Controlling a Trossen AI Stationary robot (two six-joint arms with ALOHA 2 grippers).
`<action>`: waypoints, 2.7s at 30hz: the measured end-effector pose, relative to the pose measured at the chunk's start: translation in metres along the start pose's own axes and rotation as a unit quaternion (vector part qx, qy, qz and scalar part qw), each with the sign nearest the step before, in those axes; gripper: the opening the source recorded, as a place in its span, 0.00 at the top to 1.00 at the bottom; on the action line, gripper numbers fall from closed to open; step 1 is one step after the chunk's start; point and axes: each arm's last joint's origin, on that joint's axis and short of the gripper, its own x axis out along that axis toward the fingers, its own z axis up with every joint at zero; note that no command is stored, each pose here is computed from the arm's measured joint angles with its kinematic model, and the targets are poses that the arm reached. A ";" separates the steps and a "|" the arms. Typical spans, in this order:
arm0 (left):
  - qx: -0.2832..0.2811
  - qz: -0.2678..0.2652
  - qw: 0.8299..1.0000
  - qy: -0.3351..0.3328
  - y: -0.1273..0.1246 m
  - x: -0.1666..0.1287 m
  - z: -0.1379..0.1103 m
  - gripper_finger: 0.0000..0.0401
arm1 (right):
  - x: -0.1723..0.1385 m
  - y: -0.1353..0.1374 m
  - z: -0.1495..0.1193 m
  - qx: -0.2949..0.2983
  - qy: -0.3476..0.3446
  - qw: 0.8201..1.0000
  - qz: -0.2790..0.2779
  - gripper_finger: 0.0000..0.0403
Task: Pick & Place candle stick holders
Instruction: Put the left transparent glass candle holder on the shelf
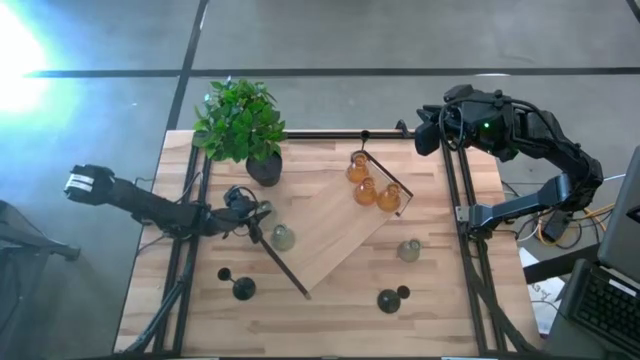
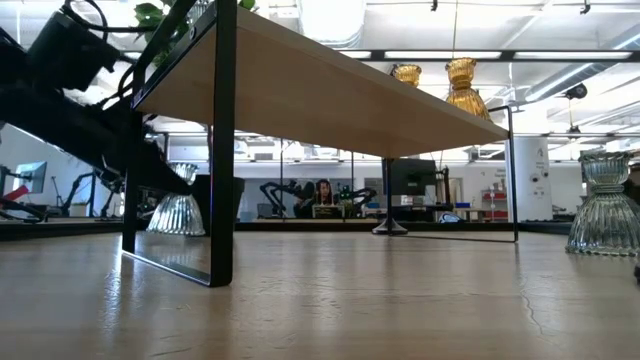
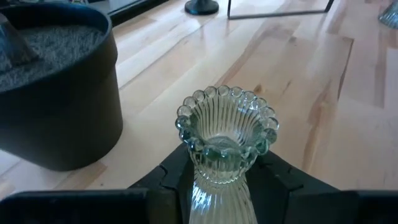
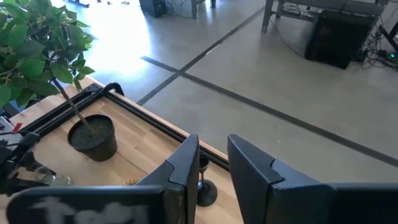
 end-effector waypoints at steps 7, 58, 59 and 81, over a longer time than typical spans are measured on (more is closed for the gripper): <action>-0.005 -0.003 1.000 -0.007 -0.002 0.000 0.005 0.70 | 0.000 0.000 0.000 -0.003 0.000 1.000 0.000 0.79; -0.052 -0.137 0.987 -0.065 0.044 -0.196 0.233 0.70 | -0.069 -0.111 -0.131 0.100 -0.124 0.974 0.159 0.98; -0.056 -0.139 0.986 -0.071 0.045 -0.199 0.236 0.70 | -0.069 -0.115 -0.138 0.117 -0.125 0.972 0.161 0.98; -0.032 -0.209 0.972 -0.102 0.000 -0.179 0.270 0.70 | -0.050 -0.128 -0.207 -0.072 -0.174 0.964 0.187 0.98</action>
